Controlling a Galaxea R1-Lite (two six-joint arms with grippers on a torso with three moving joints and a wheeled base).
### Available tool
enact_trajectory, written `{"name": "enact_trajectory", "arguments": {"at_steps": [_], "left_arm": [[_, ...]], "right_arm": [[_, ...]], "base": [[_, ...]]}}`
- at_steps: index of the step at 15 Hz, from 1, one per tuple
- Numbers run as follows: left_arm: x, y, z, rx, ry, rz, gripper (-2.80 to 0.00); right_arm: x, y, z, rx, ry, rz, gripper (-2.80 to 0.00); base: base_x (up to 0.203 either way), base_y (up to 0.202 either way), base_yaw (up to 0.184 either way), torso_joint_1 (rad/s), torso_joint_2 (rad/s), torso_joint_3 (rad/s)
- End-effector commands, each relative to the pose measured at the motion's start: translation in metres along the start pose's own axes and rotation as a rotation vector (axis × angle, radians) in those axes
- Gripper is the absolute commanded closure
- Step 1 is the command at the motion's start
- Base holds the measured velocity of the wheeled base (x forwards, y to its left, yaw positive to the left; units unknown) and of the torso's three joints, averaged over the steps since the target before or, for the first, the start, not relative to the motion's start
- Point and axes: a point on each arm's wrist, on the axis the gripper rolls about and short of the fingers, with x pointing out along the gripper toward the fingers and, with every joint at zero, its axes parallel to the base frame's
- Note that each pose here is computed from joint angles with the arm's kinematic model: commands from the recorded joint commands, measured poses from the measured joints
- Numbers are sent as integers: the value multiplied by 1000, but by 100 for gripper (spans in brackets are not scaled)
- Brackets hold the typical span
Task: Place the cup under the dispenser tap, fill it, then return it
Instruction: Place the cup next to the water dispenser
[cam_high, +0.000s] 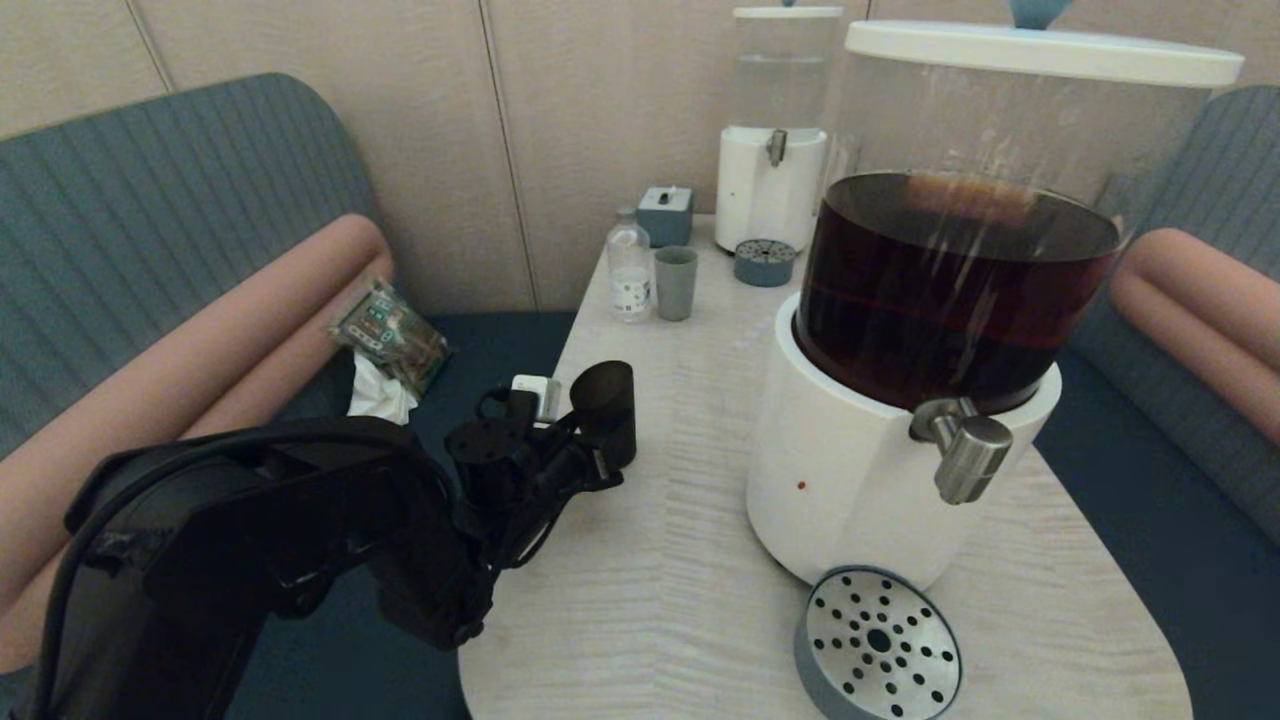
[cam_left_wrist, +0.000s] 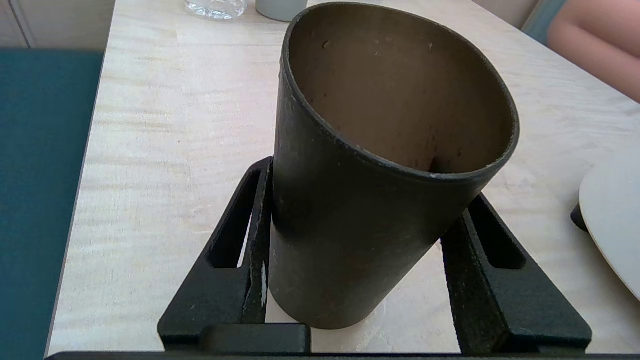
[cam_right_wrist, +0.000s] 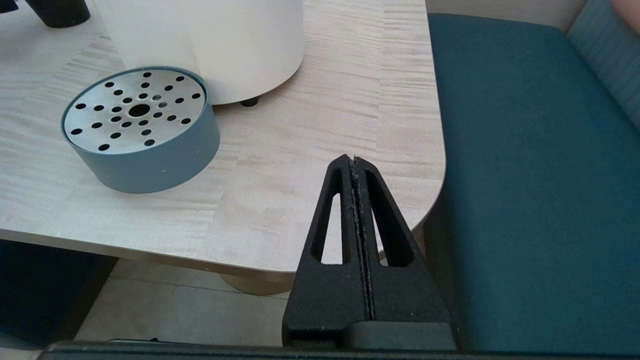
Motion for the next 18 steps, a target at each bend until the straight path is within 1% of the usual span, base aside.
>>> {"name": "enact_trajectory", "arguments": {"at_steps": [1, 3, 4, 8, 10, 14, 15, 18], "left_arm": [[1, 0, -2, -5, 1, 0, 0], [1, 0, -3, -1, 5, 0, 0], [-1, 0, -5, 0, 14, -1, -280], [-2, -3, -4, 8, 16, -19, -280], [-4, -3, 3, 8, 3, -19, -280], [-15, -8, 27, 10, -32, -28, -280], [-20, -9, 36, 10, -45, -30, -280], [-42, -12, 50, 11, -35, -28, -280]], "right_arm": [[0, 0, 0, 0, 0, 1, 0], [0, 0, 0, -2, 2, 1, 0], [0, 0, 0, 0, 2, 1, 0], [0, 0, 0, 0, 2, 1, 0], [0, 0, 0, 0, 0, 1, 0], [0, 0, 0, -1, 1, 1, 0], [0, 0, 0, 0, 2, 1, 0], [0, 0, 0, 0, 0, 1, 0]], "base": [[0, 0, 0, 0, 0, 0], [0, 0, 0, 0, 0, 0], [0, 0, 0, 0, 0, 0], [0, 0, 0, 0, 0, 0], [0, 0, 0, 0, 0, 0], [0, 0, 0, 0, 0, 0], [0, 0, 0, 0, 0, 0], [0, 0, 0, 0, 0, 0]]}}
